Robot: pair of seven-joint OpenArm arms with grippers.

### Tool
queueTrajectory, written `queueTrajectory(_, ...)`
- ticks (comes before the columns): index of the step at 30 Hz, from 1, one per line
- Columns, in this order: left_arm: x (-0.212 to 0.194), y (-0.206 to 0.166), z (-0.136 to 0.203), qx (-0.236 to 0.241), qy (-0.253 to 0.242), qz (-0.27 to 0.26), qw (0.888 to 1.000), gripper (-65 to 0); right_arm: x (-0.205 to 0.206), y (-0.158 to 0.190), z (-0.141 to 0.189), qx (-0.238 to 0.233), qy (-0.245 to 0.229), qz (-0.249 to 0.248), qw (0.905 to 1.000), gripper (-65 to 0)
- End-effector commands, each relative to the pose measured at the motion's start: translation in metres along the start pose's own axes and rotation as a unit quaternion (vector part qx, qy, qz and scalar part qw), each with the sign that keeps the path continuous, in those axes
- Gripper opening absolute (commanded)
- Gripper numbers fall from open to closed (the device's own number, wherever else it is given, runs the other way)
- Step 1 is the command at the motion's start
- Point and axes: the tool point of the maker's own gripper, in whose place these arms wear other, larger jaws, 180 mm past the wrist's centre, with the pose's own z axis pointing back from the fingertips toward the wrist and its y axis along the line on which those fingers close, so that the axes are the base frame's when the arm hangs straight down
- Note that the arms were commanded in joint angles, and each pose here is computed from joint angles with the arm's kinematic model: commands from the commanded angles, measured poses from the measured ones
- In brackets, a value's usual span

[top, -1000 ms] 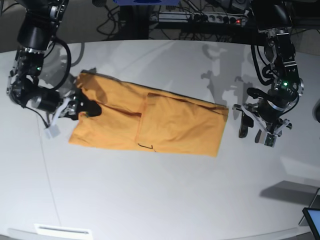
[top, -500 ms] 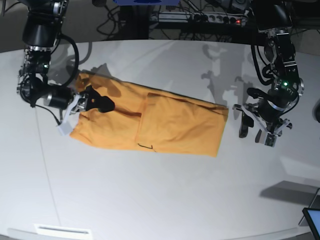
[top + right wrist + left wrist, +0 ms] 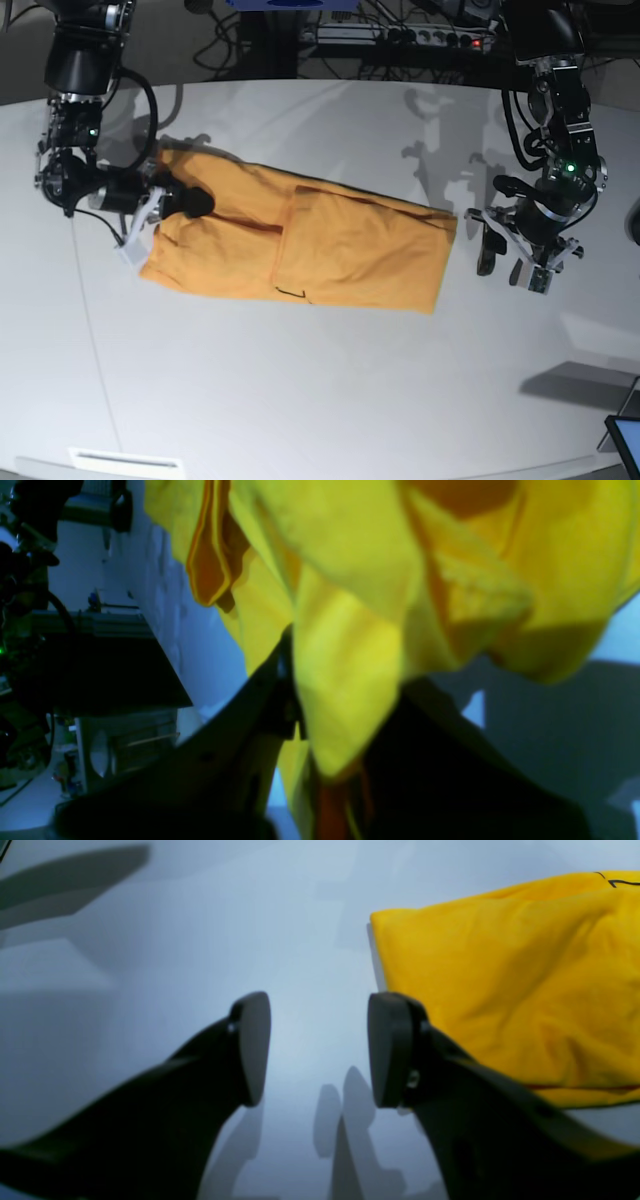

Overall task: Fold the T-shirt properly
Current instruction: 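Grasp the end of the yellow shirt strip with the right gripper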

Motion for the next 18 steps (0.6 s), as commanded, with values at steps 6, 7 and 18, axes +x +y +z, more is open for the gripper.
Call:
queueTrajectory(6, 0.006, 0.01, -0.001, 0.008, -0.012, 0.001, 1.0, -33.9, 0.017, 0.005, 0.006, 0.006, -0.02, 0.014, 0.9997, -47.9)
queueTrajectory(7, 0.003, 0.011, -0.001, 0.008, -0.008, 0.003, 1.0, -33.9, 0.018, 0.005, 0.006, 0.006, -0.021, 0.015, 0.9997, -44.3)
queueTrajectory(18, 0.005, 0.013, -0.006, 0.009, -0.009, 0.007, 1.0, -33.9, 0.033, 0.008, 0.007, 0.008, -0.032, 0.025, 0.9991, -16.4)
